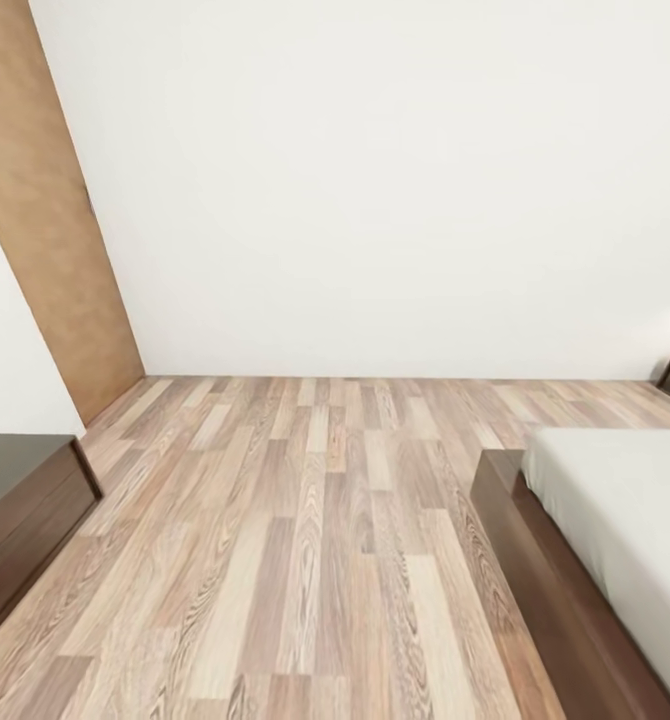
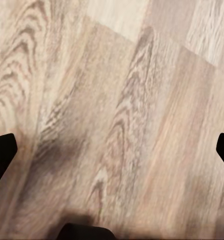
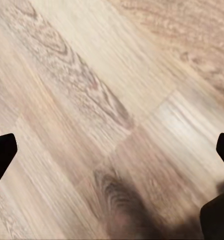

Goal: In the bedroom, move the book from the bed onto either nightstand, and place the two sandals side by side next to the bed.

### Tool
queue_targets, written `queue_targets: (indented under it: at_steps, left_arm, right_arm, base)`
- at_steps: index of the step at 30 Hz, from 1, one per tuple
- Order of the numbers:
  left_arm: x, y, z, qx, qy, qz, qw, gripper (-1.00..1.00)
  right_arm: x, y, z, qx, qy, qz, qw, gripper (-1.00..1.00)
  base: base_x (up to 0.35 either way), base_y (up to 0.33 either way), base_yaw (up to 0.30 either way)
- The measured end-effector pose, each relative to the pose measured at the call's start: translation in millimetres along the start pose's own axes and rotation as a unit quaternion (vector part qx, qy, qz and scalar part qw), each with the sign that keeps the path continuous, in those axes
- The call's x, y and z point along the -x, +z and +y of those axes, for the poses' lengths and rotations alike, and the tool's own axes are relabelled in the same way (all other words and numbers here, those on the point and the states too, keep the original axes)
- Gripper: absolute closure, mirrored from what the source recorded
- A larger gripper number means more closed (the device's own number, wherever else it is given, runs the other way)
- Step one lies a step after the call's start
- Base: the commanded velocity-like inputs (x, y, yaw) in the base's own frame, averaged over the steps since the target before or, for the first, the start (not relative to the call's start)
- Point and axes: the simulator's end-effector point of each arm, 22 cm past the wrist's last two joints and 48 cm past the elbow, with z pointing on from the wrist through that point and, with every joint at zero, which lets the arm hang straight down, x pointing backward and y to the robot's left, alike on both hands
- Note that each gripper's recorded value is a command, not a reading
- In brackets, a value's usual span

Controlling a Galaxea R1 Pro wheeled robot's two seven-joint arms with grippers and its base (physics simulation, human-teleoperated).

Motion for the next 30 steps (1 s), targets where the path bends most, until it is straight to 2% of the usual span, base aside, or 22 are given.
queue_targets:
  at_steps: [30]
  left_arm:
    - [0.0, -0.1, 0.2, 0.0, 0.0, 0.0, 1.0, -1.0]
  right_arm:
    - [0.3, 0.0, -0.6, -0.001, 0.003, 0.0, 1.0, -1.0]
  base:
    - [0.344, 0.0, 0.0]
